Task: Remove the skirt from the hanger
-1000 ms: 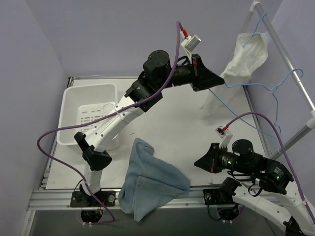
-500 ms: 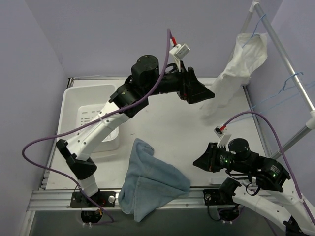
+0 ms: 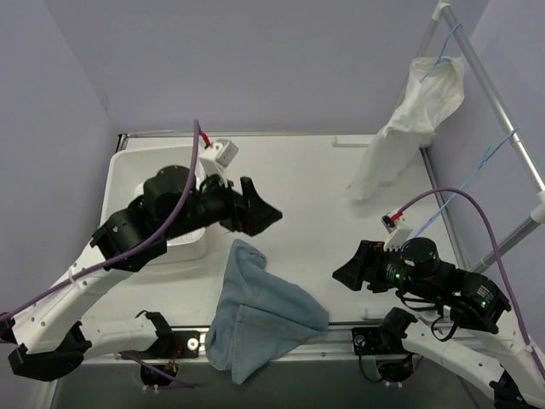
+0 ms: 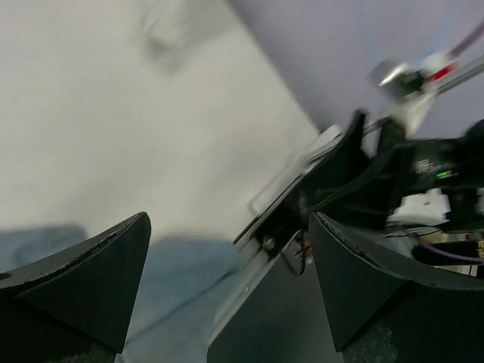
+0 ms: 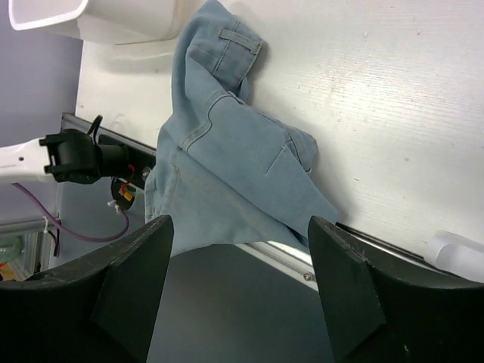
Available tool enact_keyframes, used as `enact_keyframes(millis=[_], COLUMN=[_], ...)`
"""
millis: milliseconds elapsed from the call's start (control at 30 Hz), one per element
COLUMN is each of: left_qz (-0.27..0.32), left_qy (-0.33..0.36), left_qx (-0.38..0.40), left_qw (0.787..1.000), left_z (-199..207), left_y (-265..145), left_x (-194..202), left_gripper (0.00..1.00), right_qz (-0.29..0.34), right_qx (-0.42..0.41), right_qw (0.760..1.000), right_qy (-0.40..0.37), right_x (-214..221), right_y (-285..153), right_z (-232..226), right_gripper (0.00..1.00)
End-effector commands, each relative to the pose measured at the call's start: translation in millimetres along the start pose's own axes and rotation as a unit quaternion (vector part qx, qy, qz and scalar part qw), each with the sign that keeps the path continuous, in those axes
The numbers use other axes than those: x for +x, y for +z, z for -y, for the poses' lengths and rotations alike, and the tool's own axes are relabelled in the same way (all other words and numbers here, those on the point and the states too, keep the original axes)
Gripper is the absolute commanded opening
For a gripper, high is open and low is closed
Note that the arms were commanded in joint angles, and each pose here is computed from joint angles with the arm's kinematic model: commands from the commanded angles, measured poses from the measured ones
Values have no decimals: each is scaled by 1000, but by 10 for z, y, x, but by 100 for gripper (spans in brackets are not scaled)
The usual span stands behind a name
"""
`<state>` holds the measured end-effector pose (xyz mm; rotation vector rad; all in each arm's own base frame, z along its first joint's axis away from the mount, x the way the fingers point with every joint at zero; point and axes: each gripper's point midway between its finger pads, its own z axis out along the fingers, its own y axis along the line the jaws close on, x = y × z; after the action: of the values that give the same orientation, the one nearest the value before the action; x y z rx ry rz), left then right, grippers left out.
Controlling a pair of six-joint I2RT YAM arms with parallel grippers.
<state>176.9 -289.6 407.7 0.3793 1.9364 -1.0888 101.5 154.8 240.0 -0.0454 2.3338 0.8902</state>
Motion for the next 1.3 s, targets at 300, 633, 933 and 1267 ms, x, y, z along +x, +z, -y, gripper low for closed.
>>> enact_keyframes(millis=[300,633,933,1267], left_qz=[-147,-176,-87,-99], left_qy=[-91,-171,-343,-400], left_qx=[-355,-361,-284,-353], left_qw=[919,900,891,840], left_z=[-948,-980,-855,-1012], left_y=[-512,-307,-203,-71], left_x=[1796,2341,2163,2629], left_gripper=[94,94,94,94], right_qz=[15,16,12,26], right_qx=[53,56,65,71], right_qw=[998,998,998,997], right_qy=[-13,-8,-4,-3], right_x=[-130,-99,-41,-101], right_y=[130,53,0,10], right_z=[124,160,232,243], right_gripper=[67,67,67,67])
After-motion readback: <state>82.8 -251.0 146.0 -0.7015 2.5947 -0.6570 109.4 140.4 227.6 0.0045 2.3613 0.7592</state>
